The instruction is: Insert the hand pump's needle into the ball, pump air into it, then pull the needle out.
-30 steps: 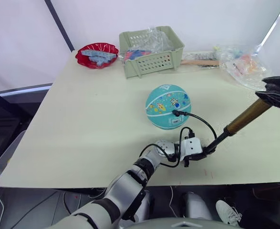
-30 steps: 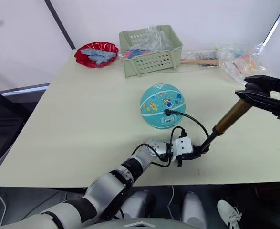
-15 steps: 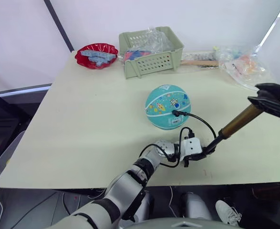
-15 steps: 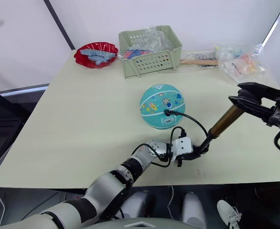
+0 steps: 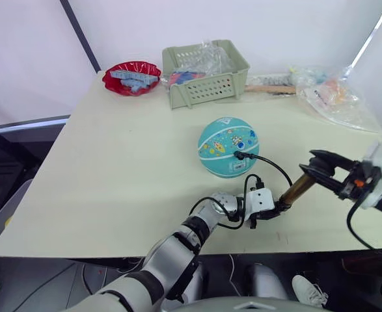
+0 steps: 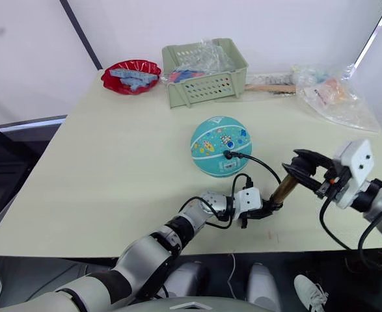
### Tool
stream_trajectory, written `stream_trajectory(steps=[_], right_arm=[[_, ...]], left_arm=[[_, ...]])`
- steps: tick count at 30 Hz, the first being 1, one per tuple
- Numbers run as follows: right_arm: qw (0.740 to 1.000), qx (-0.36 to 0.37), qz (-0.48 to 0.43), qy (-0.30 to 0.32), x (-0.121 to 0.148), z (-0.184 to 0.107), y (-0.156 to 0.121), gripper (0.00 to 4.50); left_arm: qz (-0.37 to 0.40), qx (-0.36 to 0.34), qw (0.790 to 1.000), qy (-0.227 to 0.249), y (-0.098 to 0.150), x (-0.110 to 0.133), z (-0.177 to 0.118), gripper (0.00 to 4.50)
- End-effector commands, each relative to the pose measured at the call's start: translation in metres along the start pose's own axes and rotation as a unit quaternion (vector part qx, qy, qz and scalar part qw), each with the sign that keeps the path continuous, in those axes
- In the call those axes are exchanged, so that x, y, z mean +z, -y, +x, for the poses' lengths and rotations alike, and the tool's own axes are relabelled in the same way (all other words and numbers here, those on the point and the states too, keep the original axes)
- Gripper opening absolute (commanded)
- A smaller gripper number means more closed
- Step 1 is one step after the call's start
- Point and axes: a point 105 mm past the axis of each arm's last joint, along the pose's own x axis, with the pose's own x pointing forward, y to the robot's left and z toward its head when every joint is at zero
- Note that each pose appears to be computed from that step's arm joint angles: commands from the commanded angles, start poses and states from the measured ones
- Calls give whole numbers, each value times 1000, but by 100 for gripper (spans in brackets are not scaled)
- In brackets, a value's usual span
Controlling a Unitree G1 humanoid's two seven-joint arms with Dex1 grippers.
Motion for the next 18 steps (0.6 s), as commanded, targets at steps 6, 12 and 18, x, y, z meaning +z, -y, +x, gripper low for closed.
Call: stream_trajectory(steps=[6, 12, 18], right_arm=[[999, 23, 22, -32, -20, 5, -11, 163], [1000, 19, 8, 9, 23, -7, 7, 163], [999, 17, -3, 40, 68, -28, 22, 163]], left_arm=[[-44, -40, 997, -53, 32, -27, 10, 95], [-43, -40, 997, -55, 32, -28, 10, 95], [-44, -41, 997, -55, 33, -29, 9, 95]])
